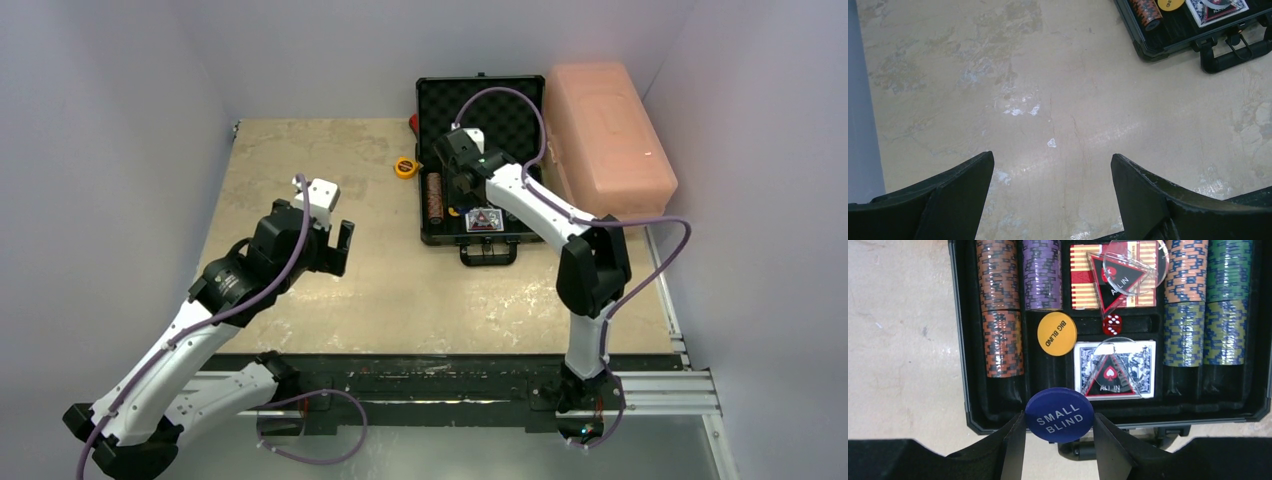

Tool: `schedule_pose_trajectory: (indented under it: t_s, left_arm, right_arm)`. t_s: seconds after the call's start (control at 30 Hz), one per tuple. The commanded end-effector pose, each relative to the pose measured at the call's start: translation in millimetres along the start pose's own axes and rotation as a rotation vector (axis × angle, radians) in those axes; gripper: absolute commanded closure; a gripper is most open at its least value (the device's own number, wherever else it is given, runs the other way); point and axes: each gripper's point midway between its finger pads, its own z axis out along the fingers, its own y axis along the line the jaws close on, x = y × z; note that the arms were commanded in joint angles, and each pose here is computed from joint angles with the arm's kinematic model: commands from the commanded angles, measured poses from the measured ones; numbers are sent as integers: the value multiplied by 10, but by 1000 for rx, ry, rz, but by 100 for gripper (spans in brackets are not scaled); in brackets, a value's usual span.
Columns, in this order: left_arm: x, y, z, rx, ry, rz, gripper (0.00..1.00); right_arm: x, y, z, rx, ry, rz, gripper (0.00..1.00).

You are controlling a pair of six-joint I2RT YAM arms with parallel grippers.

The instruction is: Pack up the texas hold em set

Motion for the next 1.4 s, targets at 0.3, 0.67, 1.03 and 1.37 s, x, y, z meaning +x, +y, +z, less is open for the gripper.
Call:
schedule_pose_trajectory:
  t_s: [0.3,0.67,1.03,1.37]
  left_arm:
    - [-91,94,-51,-21,-51,-18,13]
    - [-84,102,-39,-25,-47,-18,13]
    - [-71,89,-15,-24,-37,-15,13]
    - [-63,88,-2,-25,-31,-11,13]
  right_arm:
    - [-130,73,353,63,18,-53,58]
    - [-1,10,621,136,50,-101,58]
    - [28,21,776,159,59,-130,58]
    - [50,27,821,163,66,-140,57]
